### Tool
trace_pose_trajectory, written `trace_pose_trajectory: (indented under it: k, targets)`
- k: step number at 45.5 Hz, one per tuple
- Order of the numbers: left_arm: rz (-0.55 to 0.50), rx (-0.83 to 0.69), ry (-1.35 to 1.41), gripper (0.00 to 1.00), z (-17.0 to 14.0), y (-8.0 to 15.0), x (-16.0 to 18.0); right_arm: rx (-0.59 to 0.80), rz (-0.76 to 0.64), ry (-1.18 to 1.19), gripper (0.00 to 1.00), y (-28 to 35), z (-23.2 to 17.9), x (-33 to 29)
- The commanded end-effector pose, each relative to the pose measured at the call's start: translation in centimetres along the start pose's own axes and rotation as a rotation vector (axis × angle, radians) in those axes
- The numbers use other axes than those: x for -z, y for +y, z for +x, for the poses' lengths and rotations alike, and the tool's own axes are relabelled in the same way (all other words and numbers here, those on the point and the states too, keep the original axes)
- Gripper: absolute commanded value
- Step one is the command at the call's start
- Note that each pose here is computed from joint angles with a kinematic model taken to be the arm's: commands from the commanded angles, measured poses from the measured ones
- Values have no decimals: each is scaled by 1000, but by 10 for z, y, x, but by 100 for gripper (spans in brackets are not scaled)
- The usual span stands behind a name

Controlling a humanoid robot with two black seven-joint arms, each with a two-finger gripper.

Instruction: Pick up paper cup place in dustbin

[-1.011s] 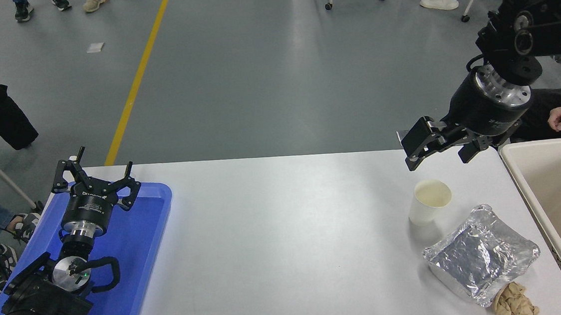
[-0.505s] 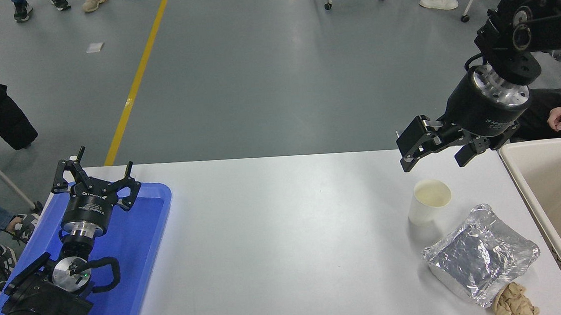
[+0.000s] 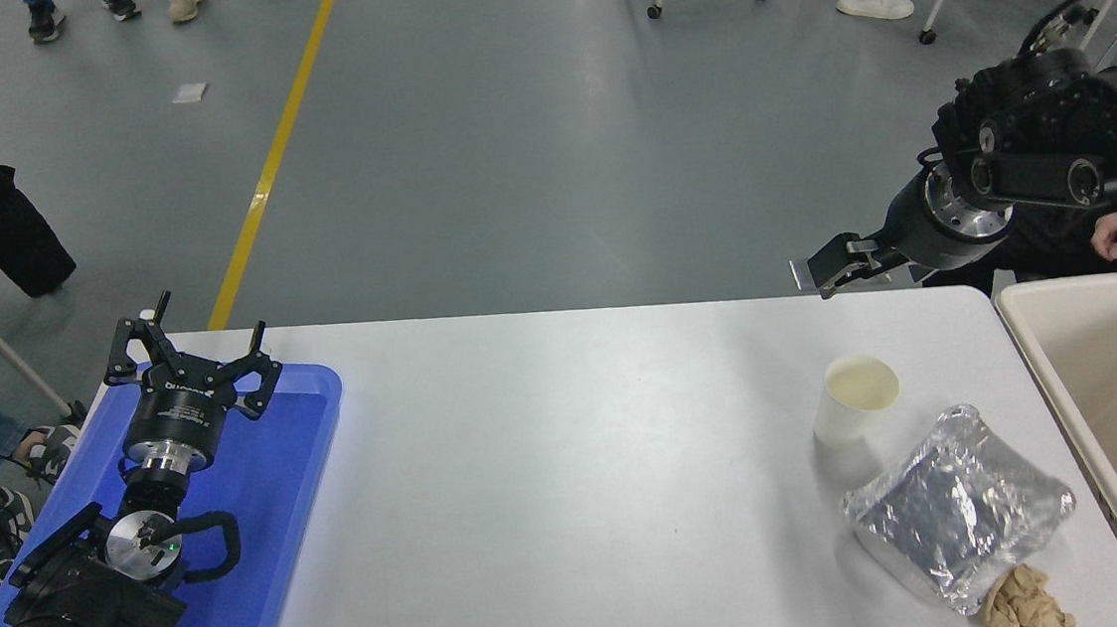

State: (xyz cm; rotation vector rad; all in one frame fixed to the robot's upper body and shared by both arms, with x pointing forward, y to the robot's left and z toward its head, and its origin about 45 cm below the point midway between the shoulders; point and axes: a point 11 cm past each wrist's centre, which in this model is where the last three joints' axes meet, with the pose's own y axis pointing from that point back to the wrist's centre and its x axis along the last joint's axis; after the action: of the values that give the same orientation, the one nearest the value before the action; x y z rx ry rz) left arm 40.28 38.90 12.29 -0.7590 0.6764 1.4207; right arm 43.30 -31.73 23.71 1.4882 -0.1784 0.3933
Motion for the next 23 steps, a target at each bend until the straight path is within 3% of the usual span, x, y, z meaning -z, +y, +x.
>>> trace_pose_trajectory:
  k: [1,23]
  targets:
    - [0,0,0,100,0,0,0,-8,-13,27,100,-38,-22,-11]
    - [0,0,0,100,0,0,0,-39,-23,53,100,-75,-52,-23]
